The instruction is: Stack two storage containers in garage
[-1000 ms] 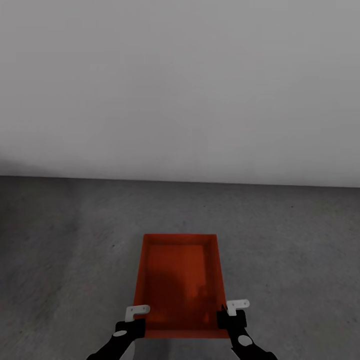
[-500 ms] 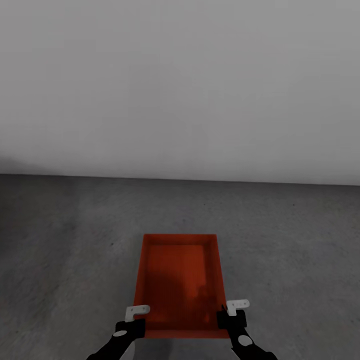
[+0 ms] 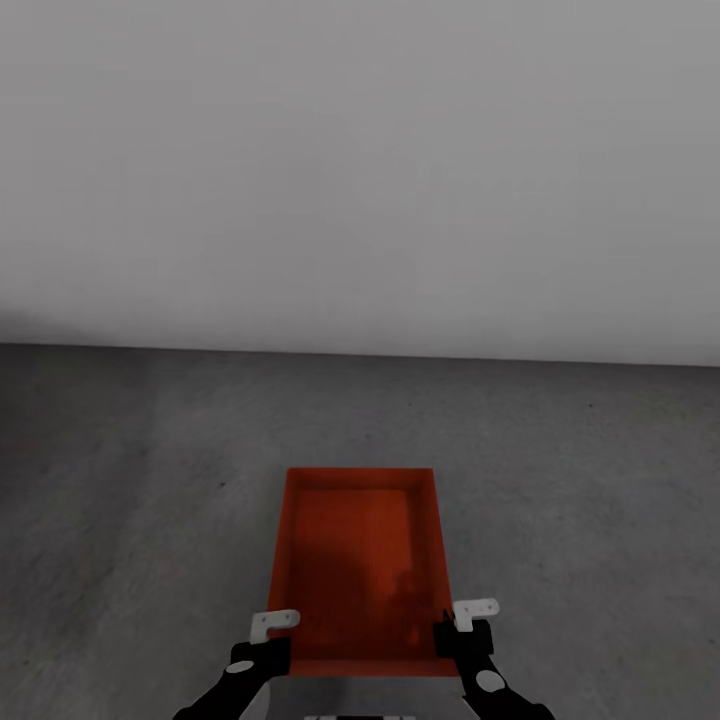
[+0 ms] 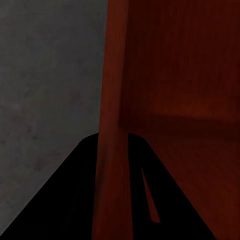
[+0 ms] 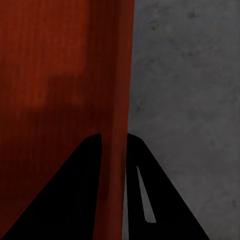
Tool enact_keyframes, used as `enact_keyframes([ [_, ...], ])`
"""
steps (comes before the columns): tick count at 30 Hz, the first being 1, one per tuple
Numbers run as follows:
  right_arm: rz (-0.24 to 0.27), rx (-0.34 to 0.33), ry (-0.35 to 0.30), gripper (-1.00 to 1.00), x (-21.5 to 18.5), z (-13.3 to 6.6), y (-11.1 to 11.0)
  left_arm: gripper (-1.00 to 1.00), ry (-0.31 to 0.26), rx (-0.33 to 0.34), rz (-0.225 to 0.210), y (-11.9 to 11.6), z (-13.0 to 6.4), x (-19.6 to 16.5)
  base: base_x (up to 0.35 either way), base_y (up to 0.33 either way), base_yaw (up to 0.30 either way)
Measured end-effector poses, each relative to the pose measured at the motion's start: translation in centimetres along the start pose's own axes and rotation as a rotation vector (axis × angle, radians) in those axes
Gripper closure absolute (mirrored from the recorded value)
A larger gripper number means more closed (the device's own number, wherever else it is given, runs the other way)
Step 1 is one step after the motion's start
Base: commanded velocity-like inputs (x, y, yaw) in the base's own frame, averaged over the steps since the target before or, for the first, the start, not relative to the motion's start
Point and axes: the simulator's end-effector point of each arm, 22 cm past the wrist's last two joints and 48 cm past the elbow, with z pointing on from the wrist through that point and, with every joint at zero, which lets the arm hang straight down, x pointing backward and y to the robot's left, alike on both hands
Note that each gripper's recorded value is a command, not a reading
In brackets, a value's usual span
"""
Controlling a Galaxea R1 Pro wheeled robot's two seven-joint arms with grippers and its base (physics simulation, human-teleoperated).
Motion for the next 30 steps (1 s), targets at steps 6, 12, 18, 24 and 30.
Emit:
enact_keyframes([
  [6,0.000,0.000,-0.001,1.00,0.8,0.9,0.1,1.00,-0.001,0.000,0.000,0.0,1.1,0.5,0.000,0.000,0.000],
  [12,0.000,0.000,-0.001,1.00,1.6,1.9,0.2,1.00,-0.001,0.000,0.000,-0.1,2.3,1.0,0.000,0.000,0.000],
  [18,0.000,0.000,-0.002,1.00,2.4,2.9,0.2,1.00,-0.002,0.000,0.000,-0.1,3.4,1.5,0.000,0.000,0.000],
  [24,0.001,0.000,-0.003,1.00,3.2,3.8,0.3,1.00,-0.003,0.000,0.001,-0.1,4.6,2.0,0.000,0.000,0.000],
  [30,0.001,0.001,-0.004,1.00,3.3,4.0,0.4,1.00,-0.004,0.001,0.001,-0.1,4.8,2.1,0.000,0.000,0.000],
])
